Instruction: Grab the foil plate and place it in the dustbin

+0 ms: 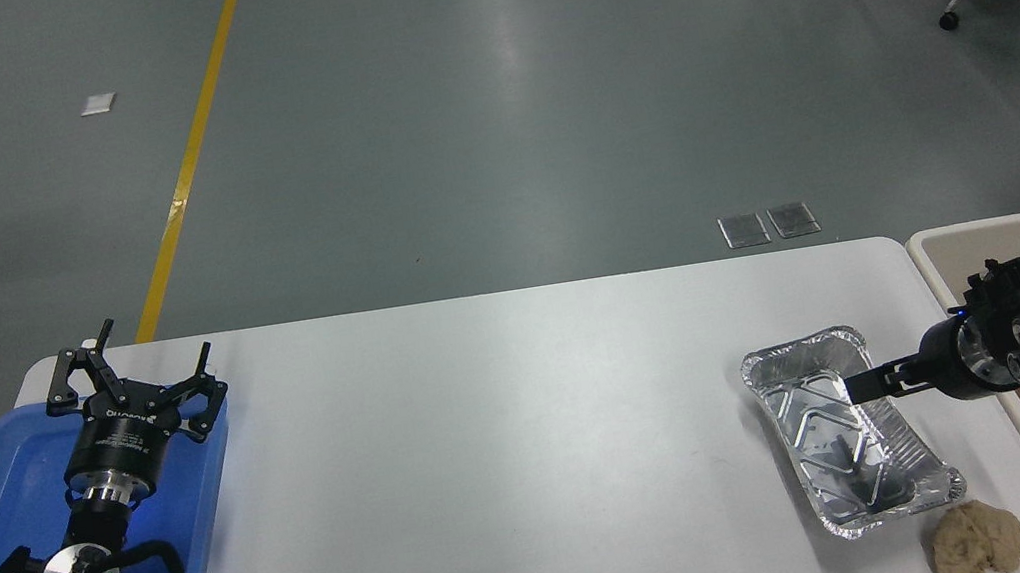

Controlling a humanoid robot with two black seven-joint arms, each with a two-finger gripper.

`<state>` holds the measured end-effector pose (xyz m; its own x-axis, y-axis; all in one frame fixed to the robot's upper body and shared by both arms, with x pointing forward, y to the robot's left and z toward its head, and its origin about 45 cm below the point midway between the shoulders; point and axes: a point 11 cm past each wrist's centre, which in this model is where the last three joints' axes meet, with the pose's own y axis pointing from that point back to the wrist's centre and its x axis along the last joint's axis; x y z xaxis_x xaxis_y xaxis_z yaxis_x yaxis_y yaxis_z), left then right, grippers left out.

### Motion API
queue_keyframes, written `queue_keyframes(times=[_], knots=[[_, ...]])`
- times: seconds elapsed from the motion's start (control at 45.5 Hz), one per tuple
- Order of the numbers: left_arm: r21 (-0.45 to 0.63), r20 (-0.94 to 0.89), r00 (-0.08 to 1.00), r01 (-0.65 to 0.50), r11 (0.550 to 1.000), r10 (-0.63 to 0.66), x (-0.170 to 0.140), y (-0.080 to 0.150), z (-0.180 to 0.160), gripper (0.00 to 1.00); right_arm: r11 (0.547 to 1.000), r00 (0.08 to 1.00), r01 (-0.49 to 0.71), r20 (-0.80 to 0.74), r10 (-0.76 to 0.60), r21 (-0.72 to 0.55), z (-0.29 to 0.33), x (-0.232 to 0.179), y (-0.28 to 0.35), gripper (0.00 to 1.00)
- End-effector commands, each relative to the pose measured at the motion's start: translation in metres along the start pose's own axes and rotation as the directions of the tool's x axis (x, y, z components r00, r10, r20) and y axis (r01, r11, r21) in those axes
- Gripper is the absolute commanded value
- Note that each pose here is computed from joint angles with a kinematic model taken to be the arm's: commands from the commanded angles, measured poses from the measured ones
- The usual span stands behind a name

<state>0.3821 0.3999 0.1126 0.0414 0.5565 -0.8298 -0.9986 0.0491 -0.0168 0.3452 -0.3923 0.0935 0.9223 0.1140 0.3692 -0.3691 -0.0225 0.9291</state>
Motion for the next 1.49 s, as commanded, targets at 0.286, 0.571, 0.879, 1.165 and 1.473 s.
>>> queue_keyframes(times=[0.286,0.571,0.879,1.165,1.473], knots=[[0.000,0.000,1.000,0.001,1.000,-0.001,0.000,0.000,0.000,0.99,0.999,0.999,0.032,0.001,-0.032,0.015,-0.008,-0.024,-0.020,0.72],[0.001,0.000,1.000,0.001,1.000,-0.001,0.000,0.000,0.000,0.99,0.999,0.999,0.032,0.004,-0.032,0.020,-0.009,-0.024,-0.020,0.10],[0.003,0.001,1.000,0.001,1.000,-0.001,0.000,0.000,0.000,0.99,0.997,1.000,0.026,0.012,-0.027,0.067,-0.019,-0.014,-0.012,0.00],[0.004,0.001,1.000,0.003,1.000,-0.003,-0.001,-0.001,0.000,0.99,0.999,1.000,-0.026,0.019,0.025,0.046,0.000,0.043,0.079,0.00],[0.004,0.001,1.000,0.002,1.000,-0.002,-0.001,-0.001,0.000,0.99,0.985,0.984,-0.174,-0.025,0.174,0.005,-0.008,0.123,0.244,0.00]])
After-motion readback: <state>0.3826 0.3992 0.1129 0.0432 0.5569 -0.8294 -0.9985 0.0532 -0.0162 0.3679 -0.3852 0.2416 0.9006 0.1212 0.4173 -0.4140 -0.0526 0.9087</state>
